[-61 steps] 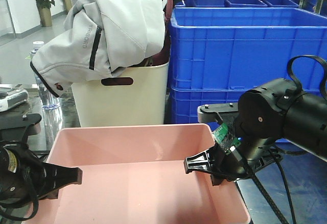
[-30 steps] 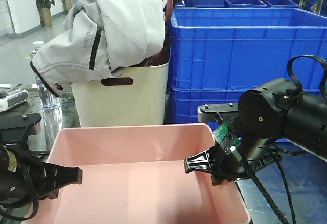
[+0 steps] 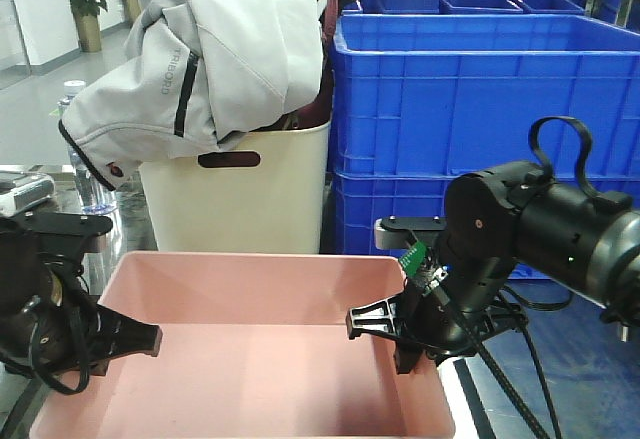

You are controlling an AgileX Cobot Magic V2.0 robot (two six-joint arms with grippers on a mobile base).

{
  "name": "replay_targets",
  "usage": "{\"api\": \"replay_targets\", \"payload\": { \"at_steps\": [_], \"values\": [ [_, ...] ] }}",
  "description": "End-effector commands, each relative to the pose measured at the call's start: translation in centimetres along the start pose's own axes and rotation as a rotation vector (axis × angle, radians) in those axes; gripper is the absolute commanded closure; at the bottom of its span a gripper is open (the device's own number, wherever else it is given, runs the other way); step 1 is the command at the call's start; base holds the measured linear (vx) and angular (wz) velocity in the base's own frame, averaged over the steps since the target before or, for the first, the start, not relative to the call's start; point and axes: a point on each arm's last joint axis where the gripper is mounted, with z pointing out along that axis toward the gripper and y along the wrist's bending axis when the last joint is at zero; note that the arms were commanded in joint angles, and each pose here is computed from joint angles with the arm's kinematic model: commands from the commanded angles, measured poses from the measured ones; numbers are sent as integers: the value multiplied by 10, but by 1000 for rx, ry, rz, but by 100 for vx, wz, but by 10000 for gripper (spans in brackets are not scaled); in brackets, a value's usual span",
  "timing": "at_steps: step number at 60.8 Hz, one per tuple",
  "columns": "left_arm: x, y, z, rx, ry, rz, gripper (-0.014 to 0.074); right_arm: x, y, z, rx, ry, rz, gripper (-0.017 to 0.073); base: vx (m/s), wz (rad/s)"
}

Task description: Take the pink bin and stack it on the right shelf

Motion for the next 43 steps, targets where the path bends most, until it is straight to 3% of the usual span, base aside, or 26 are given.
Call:
{"api": "replay_targets", "payload": {
  "at_steps": [1,9,16,26,32,36,43],
  "values": [
    [-11,4,-15,-5,-59,23,206,-9,-5,-25,-9,-91,-16,225,0,0],
    [-9,2,-17,22,-41,21,41,-10,-4,-33,-24,-124,-59,64,0,0],
    [-4,3,-34,72,-63,64,-29,-8,-5,-55,-35,-193,-103,-30,0,0],
    [13,11,-85,184,-200,216,-32,22,-14,-89,-40,-306,-230,-49,0,0],
    [39,20,-114,253,-337,318,-13,59,-25,-108,-37,-427,-299,-29,0,0],
    [60,22,-122,307,-382,359,2,80,-32,-117,-38,-507,-317,-19,0,0],
    [98,29,-135,412,-489,365,36,129,-46,-129,-50,-605,-317,1,0,0]
  ]
}}
